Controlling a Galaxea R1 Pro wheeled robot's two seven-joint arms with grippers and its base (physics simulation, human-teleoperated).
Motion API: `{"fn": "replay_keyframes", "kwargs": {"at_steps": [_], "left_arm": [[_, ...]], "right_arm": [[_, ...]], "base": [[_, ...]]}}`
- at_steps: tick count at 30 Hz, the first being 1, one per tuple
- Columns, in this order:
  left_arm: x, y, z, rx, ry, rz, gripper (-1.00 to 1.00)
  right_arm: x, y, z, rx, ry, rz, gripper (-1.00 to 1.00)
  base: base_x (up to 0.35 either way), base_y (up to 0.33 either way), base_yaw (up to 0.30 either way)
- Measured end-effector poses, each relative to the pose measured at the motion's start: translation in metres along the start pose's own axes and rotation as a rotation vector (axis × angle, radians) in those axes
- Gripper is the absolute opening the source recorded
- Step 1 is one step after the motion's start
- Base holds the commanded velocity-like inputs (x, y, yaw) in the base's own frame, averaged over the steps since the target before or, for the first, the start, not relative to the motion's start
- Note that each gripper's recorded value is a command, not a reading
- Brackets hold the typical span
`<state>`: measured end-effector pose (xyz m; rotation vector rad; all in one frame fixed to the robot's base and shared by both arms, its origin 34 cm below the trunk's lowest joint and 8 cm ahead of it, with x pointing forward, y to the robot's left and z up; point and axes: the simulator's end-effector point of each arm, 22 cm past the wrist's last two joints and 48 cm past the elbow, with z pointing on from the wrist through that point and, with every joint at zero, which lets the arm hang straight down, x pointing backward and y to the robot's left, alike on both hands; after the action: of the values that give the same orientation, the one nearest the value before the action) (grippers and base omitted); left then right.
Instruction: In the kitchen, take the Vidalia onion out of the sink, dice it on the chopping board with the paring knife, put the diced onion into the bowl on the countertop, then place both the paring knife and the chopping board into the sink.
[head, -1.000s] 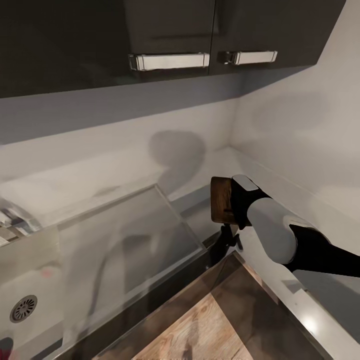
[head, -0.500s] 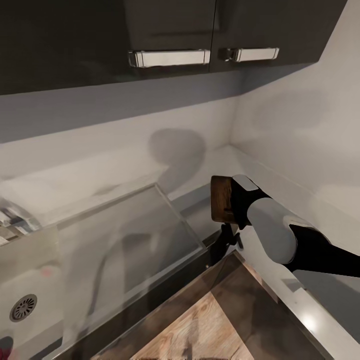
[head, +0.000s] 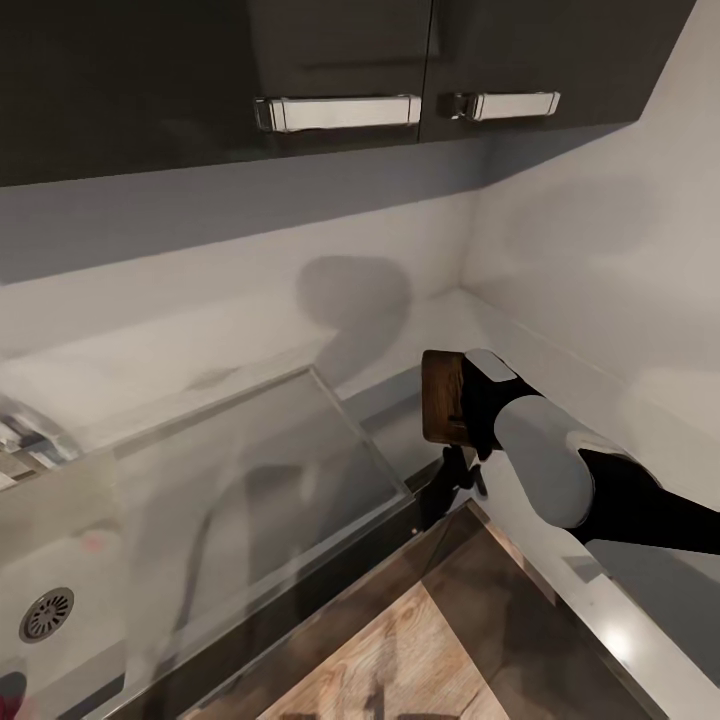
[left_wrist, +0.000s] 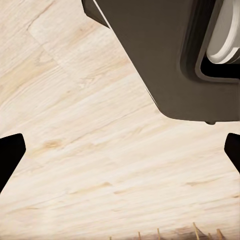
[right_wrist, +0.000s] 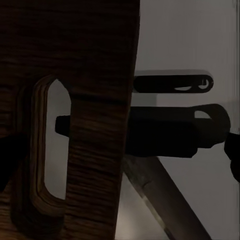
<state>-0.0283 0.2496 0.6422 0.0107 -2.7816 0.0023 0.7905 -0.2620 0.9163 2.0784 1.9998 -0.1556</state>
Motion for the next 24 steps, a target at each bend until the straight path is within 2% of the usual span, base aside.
{"fn": "replay_keyframes", "kwargs": {"at_steps": [13,24], "left_arm": [[-0.0001,0.0000,0.0000,0.000,0.000,0.000,1.00],[0.0033,0.0000,0.0000,0.000,0.009,0.000,1.00]], "right_arm": [[0.0001,-0.0022,0.0001,0.010,0.000,0.000,1.00],[0.0015,-0.0035,0.0057,0.018,0.000,-0.002,1.00]], "base": [[0.000,0.000,0.000],[0.000,0.000,0.053]]}}
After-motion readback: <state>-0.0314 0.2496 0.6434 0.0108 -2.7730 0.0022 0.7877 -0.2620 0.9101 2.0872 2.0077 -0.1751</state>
